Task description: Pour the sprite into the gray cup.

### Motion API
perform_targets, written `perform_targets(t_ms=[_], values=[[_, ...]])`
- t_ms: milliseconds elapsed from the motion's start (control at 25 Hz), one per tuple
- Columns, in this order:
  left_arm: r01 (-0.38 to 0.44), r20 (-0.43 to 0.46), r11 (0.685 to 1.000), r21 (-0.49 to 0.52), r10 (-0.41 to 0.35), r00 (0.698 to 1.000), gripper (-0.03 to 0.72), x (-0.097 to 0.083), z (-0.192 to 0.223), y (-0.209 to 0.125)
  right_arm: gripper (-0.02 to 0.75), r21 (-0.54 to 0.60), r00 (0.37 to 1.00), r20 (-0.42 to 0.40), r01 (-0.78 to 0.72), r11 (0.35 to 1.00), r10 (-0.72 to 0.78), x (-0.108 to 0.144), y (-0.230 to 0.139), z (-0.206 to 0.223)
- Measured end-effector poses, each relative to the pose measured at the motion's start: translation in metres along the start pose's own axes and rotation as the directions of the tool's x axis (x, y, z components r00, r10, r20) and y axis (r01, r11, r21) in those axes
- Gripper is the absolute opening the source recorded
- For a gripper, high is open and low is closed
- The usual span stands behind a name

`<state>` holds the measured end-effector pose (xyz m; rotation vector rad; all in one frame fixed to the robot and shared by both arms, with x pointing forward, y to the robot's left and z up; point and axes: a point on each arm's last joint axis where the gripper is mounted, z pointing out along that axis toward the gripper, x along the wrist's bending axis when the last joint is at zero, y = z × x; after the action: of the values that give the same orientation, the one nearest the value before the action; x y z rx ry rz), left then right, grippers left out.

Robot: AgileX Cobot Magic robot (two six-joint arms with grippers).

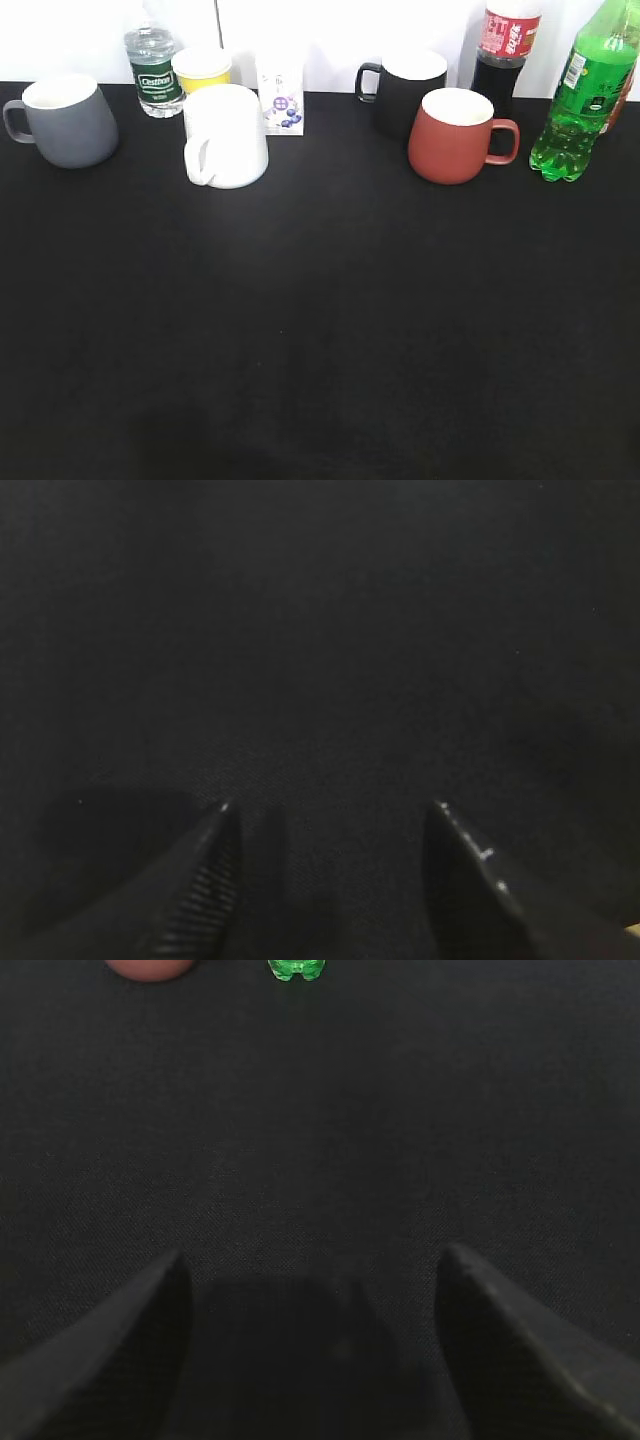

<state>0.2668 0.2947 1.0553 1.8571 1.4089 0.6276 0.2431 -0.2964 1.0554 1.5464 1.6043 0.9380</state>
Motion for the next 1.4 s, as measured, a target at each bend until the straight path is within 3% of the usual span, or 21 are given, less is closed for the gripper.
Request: perform_targets(t_ms=[160,400,1400], values=[[0.006,-0.006,1.000,-0.012,-0.006,1.000,0.438,0.000,-0.002,-0.001,0.574,-0.022,1.000,0.000,0.001,1.000,0.000,0.000,-0.001,-0.003],[0.111,-0.156,0.964,-0.240,-0.151,0.976,0.438,0.001,-0.030,-0.021,0.573,-0.064,1.000,-0.023,0.013,0.998,-0.014,0.000,-0.005,-0.009],[0.138,-0.205,0.958,-0.253,-0.193,0.960,0.438,0.001,-0.030,-0.022,0.573,-0.066,1.000,0.003,-0.002,0.998,0.002,0.001,-0.005,-0.009]])
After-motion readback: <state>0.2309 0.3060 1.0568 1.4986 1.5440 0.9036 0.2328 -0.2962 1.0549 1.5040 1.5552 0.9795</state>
